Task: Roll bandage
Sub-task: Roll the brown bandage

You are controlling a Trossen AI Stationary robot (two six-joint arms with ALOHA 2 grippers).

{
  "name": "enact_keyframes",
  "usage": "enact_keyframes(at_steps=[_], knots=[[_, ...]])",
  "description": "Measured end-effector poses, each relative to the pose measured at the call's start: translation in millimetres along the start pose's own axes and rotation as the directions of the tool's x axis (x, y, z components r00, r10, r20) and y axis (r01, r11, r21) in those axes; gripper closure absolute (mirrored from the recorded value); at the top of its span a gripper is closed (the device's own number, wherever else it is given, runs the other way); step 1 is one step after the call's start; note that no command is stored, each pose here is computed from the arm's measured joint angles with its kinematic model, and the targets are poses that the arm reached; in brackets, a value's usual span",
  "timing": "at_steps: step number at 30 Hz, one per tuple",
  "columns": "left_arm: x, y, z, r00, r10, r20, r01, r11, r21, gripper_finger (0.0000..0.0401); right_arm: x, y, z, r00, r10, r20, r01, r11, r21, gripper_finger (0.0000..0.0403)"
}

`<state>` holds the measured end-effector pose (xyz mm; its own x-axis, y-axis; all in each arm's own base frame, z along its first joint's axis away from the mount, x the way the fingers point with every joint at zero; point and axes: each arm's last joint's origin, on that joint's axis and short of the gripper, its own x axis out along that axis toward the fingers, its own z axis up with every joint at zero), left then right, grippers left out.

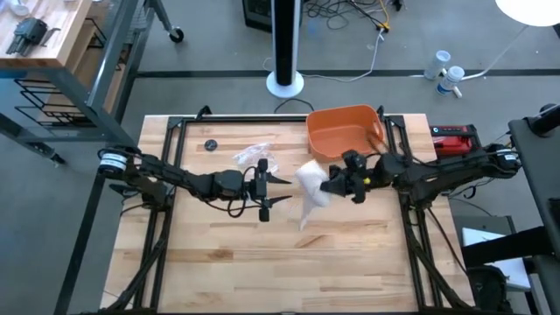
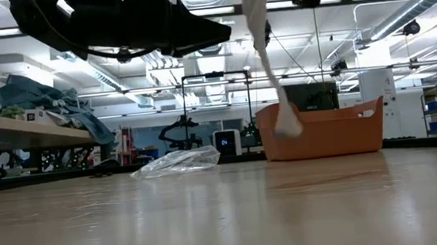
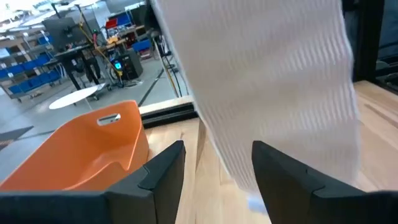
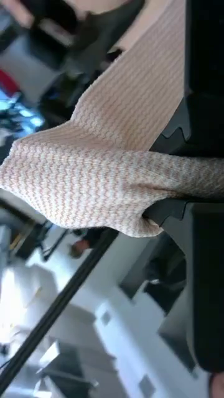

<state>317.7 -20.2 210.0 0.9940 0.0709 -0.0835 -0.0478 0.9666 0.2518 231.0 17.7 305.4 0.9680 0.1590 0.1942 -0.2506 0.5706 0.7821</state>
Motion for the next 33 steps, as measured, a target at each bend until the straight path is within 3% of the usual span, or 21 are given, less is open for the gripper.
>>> enact_keyframes(at_steps=[4, 8, 12, 14, 17, 22, 25, 27, 30, 33], knots=[[0.2, 0.2, -0.2, 1.000, 0.001, 0.002, -0.001, 1.000, -0.005, 0.0229, -5.9, 8.1, 6.0, 0.997, 0.000, 0.072, 0.002, 0.999, -0.037, 0.0368], [0.4, 1.4, -0.7, 1.000, 0.009, -0.003, -0.009, 1.000, 0.004, 0.0232, 1.0, -0.2, -0.4, 0.994, -0.067, 0.087, 0.070, 0.997, -0.030, 0.0368], [-8.5, 8.2, 4.7, 0.988, 0.137, -0.076, -0.130, 0.987, 0.093, 0.0227, 17.8, -18.1, -8.8, 0.989, -0.139, 0.042, 0.139, 0.990, 0.009, 0.0368], [-19.9, 13.2, 12.5, 0.973, 0.189, -0.131, -0.170, 0.975, 0.141, 0.0222, 27.1, -18.4, -9.4, 0.992, -0.123, 0.006, 0.123, 0.992, 0.008, 0.0368], [-39.3, 19.0, 23.6, 0.964, 0.182, -0.194, -0.152, 0.976, 0.159, 0.0215, 38.1, -6.2, -1.6, 0.999, -0.045, -0.014, 0.045, 0.999, -0.012, 0.0368], [-72.0, 29.6, 50.0, 0.975, 0.164, -0.151, -0.153, 0.985, 0.082, 0.0208, 44.8, 20.3, 15.8, 0.998, 0.052, -0.024, -0.053, 0.996, -0.076, 0.0368], [-85.7, 31.0, 56.5, 0.990, 0.095, -0.102, -0.093, 0.995, 0.021, 0.0207, 39.4, 18.3, 9.6, 0.994, -0.065, -0.087, 0.056, 0.994, -0.098, 0.0368], [-91.0, 30.6, 56.6, 0.995, 0.062, -0.080, -0.063, 0.998, -0.007, 0.0209, 30.6, 9.5, 0.5, 0.965, -0.230, -0.127, 0.216, 0.969, -0.117, 0.0368], [-95.3, 28.5, 46.3, 0.994, 0.050, -0.100, -0.052, 0.998, -0.019, 0.0217, 14.2, -7.8, -13.4, 0.872, -0.465, -0.154, 0.448, 0.884, -0.133, 0.0368], [-94.3, 24.7, 31.3, 0.989, 0.040, -0.143, -0.044, 0.999, -0.028, 0.0226, 0.1, -23.9, -24.3, 0.782, -0.598, -0.174, 0.588, 0.801, -0.109, 0.0368]])
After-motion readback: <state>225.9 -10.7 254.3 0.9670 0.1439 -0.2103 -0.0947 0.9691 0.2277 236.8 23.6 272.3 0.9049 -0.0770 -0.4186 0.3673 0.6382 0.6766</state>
